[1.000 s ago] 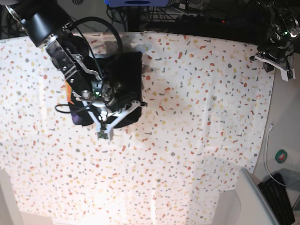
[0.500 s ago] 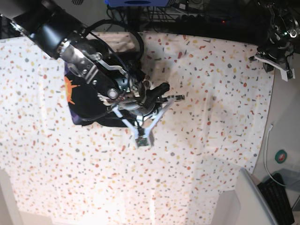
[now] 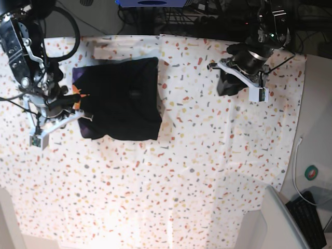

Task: Layout the t-shirt on the table in an organized manner, then fold the t-shirt properly
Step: 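Press the folded bundle flat with the right gripper, then grasp the bundle with the left gripper and flip it over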

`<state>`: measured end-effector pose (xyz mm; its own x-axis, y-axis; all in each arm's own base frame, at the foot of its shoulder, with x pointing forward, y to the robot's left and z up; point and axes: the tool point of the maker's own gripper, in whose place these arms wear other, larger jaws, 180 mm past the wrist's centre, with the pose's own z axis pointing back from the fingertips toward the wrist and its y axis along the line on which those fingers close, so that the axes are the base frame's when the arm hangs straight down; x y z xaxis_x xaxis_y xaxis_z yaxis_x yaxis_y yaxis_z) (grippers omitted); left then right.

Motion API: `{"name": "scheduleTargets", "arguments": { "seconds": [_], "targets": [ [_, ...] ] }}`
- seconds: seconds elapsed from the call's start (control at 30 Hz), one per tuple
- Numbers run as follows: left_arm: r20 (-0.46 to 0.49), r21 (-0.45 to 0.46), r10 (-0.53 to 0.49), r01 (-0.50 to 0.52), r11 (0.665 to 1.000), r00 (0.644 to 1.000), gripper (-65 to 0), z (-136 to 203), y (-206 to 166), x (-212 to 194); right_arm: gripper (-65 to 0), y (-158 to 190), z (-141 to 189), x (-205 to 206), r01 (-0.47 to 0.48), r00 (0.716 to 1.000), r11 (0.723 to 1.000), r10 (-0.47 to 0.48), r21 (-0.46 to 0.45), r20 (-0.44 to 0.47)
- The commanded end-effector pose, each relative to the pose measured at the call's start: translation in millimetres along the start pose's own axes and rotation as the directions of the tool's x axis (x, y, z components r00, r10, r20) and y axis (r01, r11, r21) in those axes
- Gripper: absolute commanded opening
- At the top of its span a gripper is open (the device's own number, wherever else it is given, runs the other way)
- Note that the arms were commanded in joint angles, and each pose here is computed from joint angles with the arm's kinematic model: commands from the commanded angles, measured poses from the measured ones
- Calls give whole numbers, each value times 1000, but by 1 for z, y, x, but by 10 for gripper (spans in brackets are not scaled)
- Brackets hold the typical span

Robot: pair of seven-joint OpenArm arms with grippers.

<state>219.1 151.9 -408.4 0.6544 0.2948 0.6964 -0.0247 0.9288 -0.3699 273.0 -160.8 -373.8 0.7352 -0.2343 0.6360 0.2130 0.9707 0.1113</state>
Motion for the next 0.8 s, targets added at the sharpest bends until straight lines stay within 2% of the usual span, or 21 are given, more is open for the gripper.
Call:
{"name": "scheduleTargets", "arguments": {
  "seconds": [0.0, 0.03, 0.1, 0.17, 0.27, 0.47, 0.77],
  "targets": [
    [39, -36, 46, -45, 998, 998, -293, -3, -6, 11, -650, -3, 3, 8, 0, 1000, 1000, -1, 10, 30],
    [25, -85, 93, -90, 992, 995, -199, -9, -16, 7, -650, -11, 3, 8, 3, 999, 1000, -3, -2, 32],
    [-11, -166, 121, -121, 979, 993, -82, -17, -33, 2, -650, -23, 4, 8, 5, 999, 1000, -4, -15, 32],
    [-49, -237, 134, -142, 961, 990, -25, -28, -55, -4, -650, -37, 2, 8, 1, 1000, 999, 0, -33, 30],
    [-101, -294, 129, -154, 943, 986, -41, -43, -79, -16, -650, -62, -2, 5, 9, 1000, 997, -8, -76, 16],
    [-144, -327, 149, -189, 926, 978, -49, -62, -101, -25, -650, -82, -10, -2, -18, 1000, 996, 16, -89, -17],
    [-213, -370, 123, -197, 908, 969, -49, -89, -130, -40, -650, -87, -12, -3, -29, 999, 995, 31, -94, 19]
  ]
}}
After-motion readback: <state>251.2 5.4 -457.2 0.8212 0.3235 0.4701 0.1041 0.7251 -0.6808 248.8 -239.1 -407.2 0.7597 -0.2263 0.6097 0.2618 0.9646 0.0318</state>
